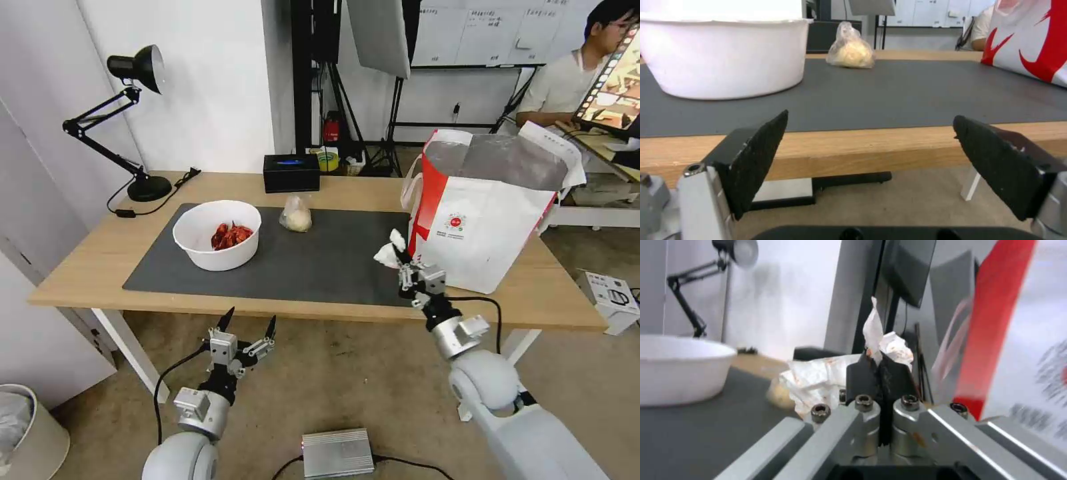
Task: Pick up the trash from the table and place it into the takeout bag.
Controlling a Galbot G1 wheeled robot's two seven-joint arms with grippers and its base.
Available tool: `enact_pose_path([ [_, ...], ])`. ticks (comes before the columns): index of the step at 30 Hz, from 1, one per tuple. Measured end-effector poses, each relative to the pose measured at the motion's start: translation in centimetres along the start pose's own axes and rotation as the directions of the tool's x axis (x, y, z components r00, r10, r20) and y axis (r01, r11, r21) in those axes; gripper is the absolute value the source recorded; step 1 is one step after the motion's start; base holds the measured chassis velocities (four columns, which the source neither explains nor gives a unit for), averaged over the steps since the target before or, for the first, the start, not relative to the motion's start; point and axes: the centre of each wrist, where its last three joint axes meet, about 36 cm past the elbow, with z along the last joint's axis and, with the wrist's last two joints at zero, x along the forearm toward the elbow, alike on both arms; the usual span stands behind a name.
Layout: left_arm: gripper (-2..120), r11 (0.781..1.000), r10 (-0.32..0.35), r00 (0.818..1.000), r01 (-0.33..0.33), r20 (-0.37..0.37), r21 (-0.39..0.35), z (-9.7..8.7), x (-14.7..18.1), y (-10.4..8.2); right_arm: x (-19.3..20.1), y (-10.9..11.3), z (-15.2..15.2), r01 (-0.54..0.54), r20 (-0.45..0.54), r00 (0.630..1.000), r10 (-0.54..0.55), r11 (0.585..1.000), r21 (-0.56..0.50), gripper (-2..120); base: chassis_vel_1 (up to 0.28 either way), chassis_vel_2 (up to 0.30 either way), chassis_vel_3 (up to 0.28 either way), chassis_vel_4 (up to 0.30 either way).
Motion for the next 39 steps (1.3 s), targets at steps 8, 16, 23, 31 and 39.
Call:
enact_pose_path([
  [8, 100, 1.0, 0.005, 1.0, -0.005, 0.003, -0.002, 0.0, 0.1, -0.1, -0.8, -2.8, -2.6, -0.095, 0.123, 0.988, 0.092, 0.995, 0.02, 0, 0.0, 0.0, 0.0, 0.0],
  [16, 100, 1.0, 0.011, 1.0, -0.011, 0.006, -0.001, 0.0, -0.1, -0.3, -2.2, -6.9, -5.7, -0.211, 0.22, 0.954, 0.206, 0.977, 0.003, 0, 0.0, 0.0, 0.0, 0.0],
  [23, 100, 1.0, 0.017, 1.0, -0.017, 0.006, 0.0, 0.1, -0.3, -0.7, -3.0, -9.7, -8.2, -0.27, 0.257, 0.929, 0.266, 0.963, -0.021, 0, 0.0, 0.0, 0.0, 0.0],
  [31, 100, 1.0, 0.025, 1.0, -0.025, 0.005, 0.001, 0.2, -0.4, -1.4, -4.3, -12.5, -11.3, -0.347, 0.225, 0.908, 0.354, 0.935, -0.074, 0, 0.0, 0.0, 0.0, 0.0],
  [39, 100, 1.0, 0.02, 1.0, -0.02, 0.007, 0.005, 0.0, -0.2, -1.7, -5.1, -14.1, -13.7, -0.412, 0.082, 0.903, 0.421, 0.905, -0.108, 0, 0.0, 0.0, 0.0, 0.0],
])
